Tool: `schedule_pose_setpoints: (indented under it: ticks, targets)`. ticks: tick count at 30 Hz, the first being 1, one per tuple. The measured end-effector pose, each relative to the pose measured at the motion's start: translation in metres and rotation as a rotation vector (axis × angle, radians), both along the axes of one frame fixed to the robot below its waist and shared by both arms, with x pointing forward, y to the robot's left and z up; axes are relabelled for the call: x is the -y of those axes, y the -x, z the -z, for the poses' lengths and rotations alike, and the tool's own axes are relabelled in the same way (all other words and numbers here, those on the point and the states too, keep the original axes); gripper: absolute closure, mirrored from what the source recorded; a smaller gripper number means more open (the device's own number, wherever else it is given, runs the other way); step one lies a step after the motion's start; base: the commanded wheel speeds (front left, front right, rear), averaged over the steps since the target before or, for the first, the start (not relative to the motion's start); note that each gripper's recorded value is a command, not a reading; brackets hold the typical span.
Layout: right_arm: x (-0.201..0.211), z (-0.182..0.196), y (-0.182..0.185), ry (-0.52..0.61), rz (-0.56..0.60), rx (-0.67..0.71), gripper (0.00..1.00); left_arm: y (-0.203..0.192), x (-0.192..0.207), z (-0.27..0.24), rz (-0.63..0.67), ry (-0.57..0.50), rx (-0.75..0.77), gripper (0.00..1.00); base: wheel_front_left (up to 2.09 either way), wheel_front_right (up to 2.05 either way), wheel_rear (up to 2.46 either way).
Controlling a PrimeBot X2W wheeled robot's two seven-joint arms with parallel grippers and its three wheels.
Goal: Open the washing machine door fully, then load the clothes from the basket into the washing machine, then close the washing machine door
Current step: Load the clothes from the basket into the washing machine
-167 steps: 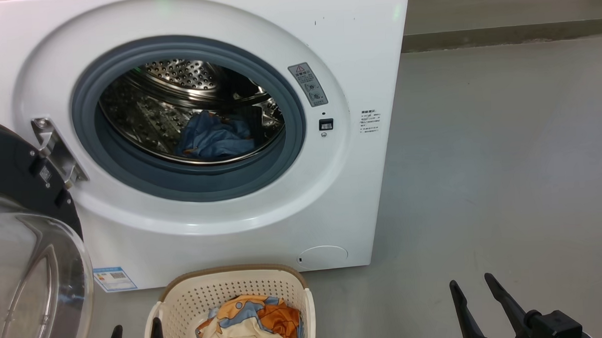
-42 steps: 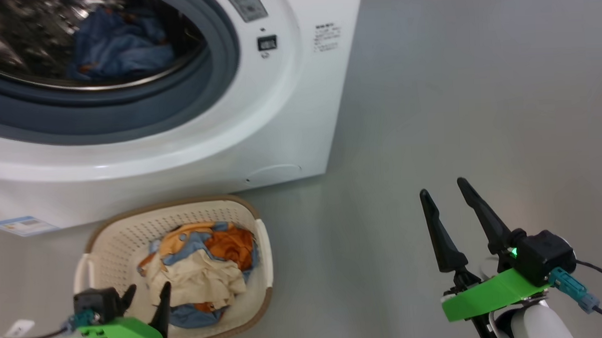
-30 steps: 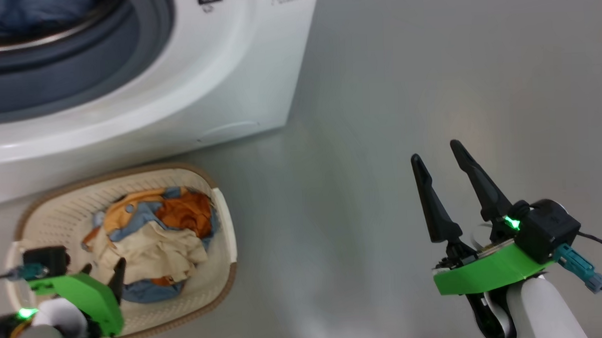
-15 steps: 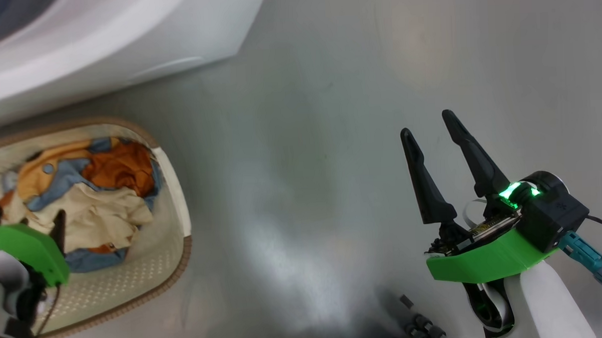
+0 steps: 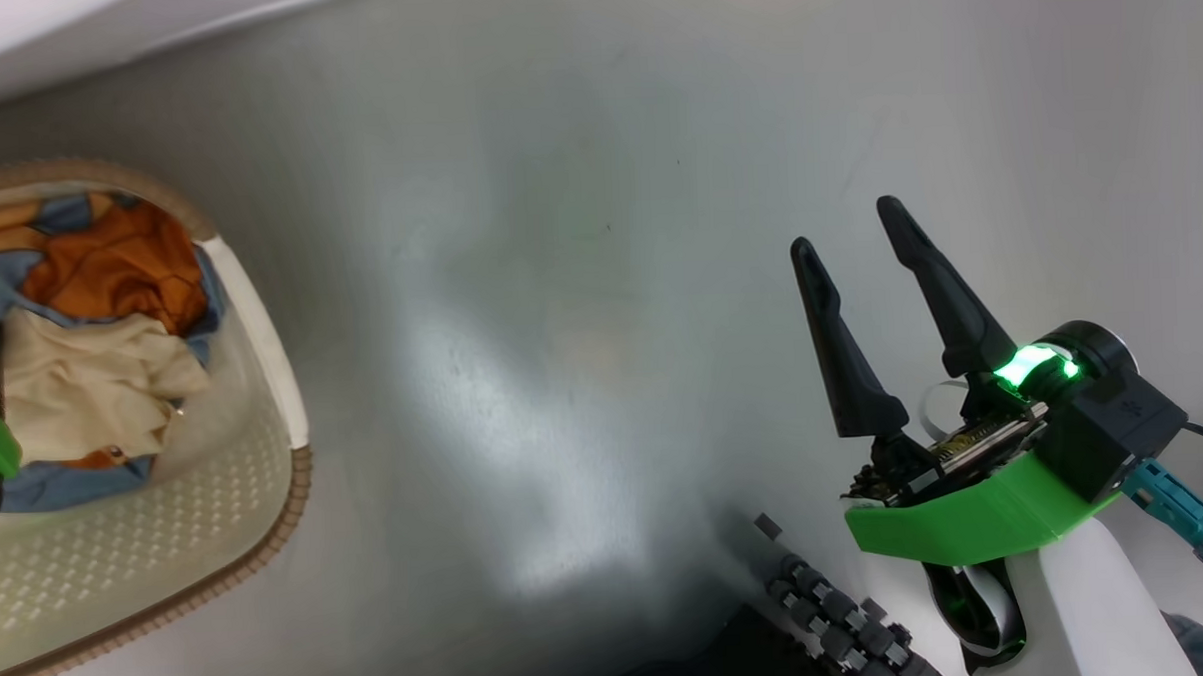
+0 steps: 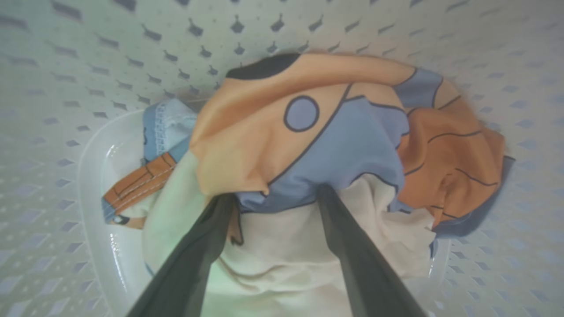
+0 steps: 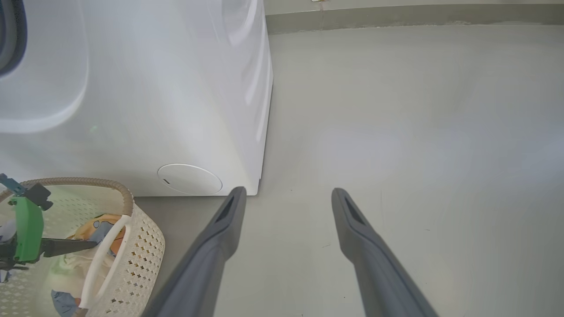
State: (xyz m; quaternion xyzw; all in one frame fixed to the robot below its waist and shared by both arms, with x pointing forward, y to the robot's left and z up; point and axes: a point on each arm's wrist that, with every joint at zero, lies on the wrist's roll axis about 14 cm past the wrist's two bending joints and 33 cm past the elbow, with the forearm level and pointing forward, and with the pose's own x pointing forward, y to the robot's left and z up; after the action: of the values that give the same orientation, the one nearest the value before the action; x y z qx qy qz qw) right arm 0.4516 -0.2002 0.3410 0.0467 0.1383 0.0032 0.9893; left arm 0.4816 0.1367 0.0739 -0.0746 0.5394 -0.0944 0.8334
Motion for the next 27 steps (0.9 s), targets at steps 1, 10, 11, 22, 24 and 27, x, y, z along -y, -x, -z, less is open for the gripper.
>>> schedule_pose_setpoints:
  ticks: [1, 10, 11, 22, 24, 27]
  targets:
    - [0.001, 0.003, 0.001, 0.003, 0.002, -0.008, 0.0, 0.0, 0.002, 0.004, 0.002, 0.002, -0.006, 0.0, 0.0, 0.0, 0.0]
    - [0.01, 0.016, 0.009, 0.057, 0.011, -0.049, 0.0, 0.006, 0.011, 0.022, 0.026, 0.003, -0.043, 0.0, 0.0, 0.0, 0.0]
    - [0.012, 0.017, 0.012, 0.062, 0.019, -0.058, 0.0, 0.006, 0.013, 0.022, 0.028, 0.004, -0.046, 0.0, 0.0, 0.0, 0.0]
    - [0.011, 0.026, 0.02, 0.055, 0.025, -0.088, 0.0, 0.005, 0.016, 0.021, 0.026, 0.0, -0.014, 1.0, 0.0, 0.0, 0.0]
    - [0.006, 0.025, 0.013, 0.045, 0.008, -0.073, 0.0, 0.002, 0.014, 0.019, 0.001, 0.002, 0.005, 1.0, 0.0, 0.0, 0.0]
    - [0.004, 0.019, -0.002, 0.04, -0.004, -0.032, 0.0, -0.006, 0.011, 0.012, -0.043, 0.011, 0.055, 1.0, 0.0, 0.0, 0.0]
